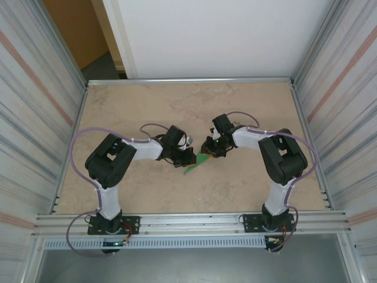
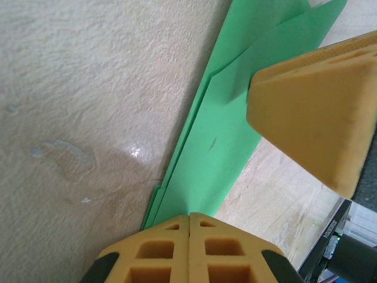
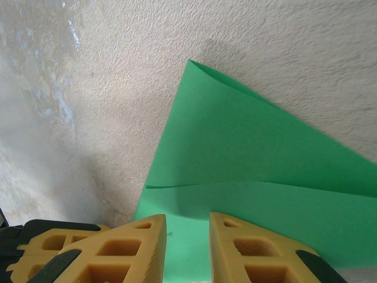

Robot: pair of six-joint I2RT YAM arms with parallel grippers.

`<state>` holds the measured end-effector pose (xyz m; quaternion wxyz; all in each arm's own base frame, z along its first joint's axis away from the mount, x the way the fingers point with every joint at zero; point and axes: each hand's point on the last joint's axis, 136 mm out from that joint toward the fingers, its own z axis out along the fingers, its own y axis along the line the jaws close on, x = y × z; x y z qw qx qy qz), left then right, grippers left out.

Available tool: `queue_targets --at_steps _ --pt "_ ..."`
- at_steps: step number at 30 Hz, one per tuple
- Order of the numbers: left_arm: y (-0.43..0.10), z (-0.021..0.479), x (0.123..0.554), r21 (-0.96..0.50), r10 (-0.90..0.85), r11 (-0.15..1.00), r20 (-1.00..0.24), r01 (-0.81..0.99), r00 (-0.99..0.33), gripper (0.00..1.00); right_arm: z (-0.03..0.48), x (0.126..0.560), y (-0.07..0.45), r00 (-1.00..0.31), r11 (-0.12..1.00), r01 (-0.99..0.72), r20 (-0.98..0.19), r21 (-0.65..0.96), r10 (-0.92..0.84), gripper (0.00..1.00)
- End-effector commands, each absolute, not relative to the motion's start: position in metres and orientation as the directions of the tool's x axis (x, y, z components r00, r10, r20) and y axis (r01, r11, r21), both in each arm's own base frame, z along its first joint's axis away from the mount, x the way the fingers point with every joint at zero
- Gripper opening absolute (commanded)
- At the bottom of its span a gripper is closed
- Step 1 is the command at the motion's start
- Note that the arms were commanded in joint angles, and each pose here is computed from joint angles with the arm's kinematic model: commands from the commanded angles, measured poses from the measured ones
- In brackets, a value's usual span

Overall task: Fold a paper plane with a square sheet of paper (pick it up from the middle)
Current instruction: Fold the wing for the fifth time at the center of the table.

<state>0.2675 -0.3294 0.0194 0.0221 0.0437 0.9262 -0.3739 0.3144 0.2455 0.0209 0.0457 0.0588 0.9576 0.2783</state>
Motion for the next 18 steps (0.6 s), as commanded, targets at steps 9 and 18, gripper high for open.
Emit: queue_targets --at_steps 9,18 --pt "-0.307 -0.008 0.253 -0.588 0.037 0.809 0.033 0.010 -0.999 0.02 -0.002 0.317 0.221 -0.991 0.860 0.038 -0.089 0.508 0.097 0.19" --pt "-0.296 -0.018 0.245 -0.564 0.018 0.826 0.071 -0.025 -0.997 0.01 0.000 0.341 0.178 -0.963 0.841 0.103 -0.158 0.532 0.218 0.17"
